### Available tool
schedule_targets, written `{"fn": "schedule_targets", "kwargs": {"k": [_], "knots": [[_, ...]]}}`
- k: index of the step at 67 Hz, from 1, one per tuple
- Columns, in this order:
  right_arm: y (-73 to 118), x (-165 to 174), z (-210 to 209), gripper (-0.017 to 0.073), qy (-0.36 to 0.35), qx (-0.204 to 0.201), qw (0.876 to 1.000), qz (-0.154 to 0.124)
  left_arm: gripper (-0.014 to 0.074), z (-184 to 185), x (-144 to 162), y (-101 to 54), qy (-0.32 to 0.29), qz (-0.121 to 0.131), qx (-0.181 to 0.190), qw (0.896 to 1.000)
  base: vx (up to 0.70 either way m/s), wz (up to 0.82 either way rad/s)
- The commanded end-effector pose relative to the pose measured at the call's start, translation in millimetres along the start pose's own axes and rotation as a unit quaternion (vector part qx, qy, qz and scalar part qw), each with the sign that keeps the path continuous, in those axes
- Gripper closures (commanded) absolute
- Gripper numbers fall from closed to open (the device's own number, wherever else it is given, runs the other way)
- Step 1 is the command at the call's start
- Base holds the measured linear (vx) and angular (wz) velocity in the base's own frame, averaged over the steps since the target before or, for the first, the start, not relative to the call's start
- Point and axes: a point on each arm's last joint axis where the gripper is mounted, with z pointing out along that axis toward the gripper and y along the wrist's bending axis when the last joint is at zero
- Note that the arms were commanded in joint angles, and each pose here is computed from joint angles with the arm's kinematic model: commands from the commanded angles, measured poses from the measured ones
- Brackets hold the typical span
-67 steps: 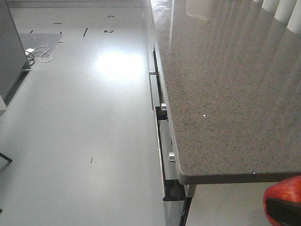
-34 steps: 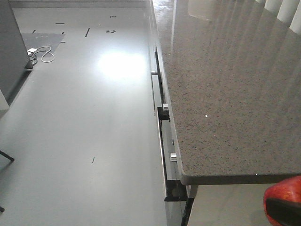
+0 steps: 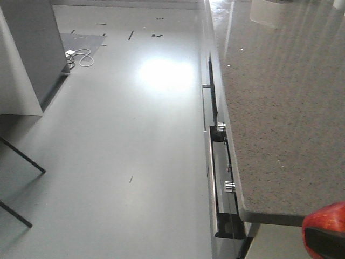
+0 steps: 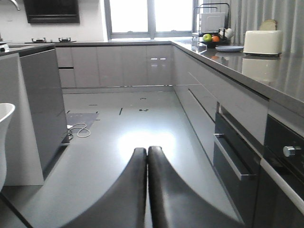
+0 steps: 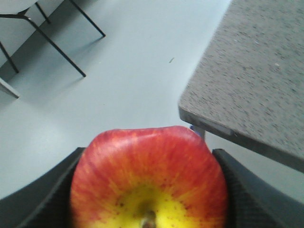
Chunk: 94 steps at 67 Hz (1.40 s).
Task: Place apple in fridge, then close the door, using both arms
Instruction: 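Drive the base away from the counter toward the refrigerator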
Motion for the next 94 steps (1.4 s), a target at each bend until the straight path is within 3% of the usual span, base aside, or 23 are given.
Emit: {"fn": "schedule_targets", "kwargs": {"k": [1,94], "knots": [[1.5,-11.7,-5.3,0.0427,-0.043,-0.001,0.999,-0.004,0.0600,-2.2,-12.6,-0.9,-0.050,-0.002,0.003,0.999,0.01,0.36],[1.5,-11.7,-5.3,0.0427,-0.043,-0.001,0.999,-0.004,0.0600,-2.2,-12.6,-0.9,-0.050,-0.002,0.003,0.999,-0.01,0.41]]}}
